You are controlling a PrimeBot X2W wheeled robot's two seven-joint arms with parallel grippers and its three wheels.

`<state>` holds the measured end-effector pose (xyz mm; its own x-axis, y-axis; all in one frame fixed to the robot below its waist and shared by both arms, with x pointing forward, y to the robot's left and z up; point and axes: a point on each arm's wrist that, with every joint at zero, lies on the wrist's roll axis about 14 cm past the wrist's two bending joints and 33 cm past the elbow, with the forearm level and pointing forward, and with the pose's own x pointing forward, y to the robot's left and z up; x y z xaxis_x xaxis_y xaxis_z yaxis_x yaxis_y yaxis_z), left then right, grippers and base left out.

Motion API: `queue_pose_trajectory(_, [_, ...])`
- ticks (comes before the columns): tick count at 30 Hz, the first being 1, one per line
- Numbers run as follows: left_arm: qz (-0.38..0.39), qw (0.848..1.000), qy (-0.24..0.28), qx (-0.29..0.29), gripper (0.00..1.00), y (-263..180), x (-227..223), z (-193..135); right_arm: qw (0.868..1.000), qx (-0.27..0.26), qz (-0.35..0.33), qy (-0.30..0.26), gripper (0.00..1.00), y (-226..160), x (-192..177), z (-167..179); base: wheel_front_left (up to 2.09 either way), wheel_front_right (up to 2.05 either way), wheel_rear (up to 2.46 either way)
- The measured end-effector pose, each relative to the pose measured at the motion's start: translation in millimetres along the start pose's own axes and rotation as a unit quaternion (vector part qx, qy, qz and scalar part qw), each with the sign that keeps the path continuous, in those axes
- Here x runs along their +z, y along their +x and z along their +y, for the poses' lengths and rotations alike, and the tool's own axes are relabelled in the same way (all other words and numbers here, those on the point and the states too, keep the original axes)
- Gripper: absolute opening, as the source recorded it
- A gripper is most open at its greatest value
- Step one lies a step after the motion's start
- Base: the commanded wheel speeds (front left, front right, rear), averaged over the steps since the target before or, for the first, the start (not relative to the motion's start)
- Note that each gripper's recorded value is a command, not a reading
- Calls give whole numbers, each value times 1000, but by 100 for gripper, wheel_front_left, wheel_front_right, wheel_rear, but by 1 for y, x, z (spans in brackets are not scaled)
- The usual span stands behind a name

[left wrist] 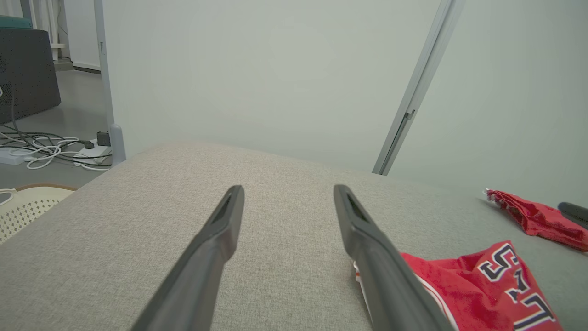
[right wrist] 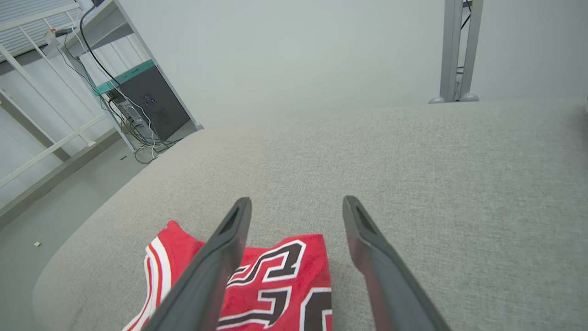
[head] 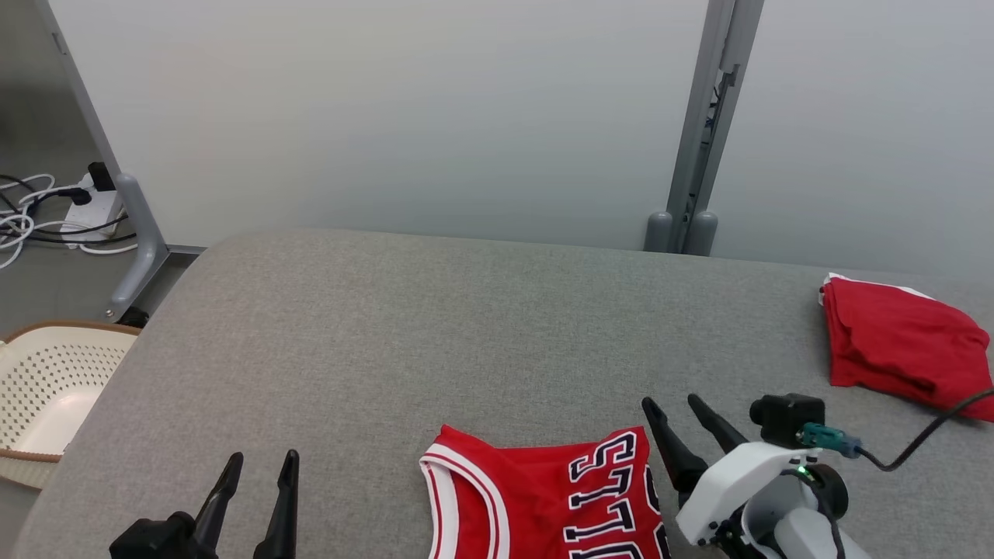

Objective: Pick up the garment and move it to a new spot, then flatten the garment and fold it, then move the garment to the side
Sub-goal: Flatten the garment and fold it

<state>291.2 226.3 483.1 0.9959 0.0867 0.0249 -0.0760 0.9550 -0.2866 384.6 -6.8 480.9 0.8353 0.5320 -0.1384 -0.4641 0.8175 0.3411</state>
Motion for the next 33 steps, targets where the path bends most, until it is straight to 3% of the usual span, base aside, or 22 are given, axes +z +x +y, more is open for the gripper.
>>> queue_pose_trajectory(7, [-5, 1000, 1, -5, 100, 3, 3, -3, 994, -11, -104, -31, 100, -17, 61, -14, 0, 0, 0])
queue_pose_trajectory(17, [-33, 999, 14, -13, 100, 13, 22, -9, 971, -54, -224, -65, 100, -72, 119, -28, 0, 0, 0])
queue_pose_trajectory(19, [-43, 999, 17, -15, 100, 16, 29, -9, 967, -58, -234, -82, 100, -80, 121, -28, 0, 0, 0])
queue_pose_trajectory(21, [-52, 998, 22, -18, 100, 18, 35, -11, 966, -65, -242, -61, 100, -87, 118, -30, 0, 0, 0])
queue_pose_trajectory(33, [-48, 998, 15, -35, 100, 23, 28, -25, 975, -123, -178, -44, 100, -99, 50, -60, 0, 0, 0])
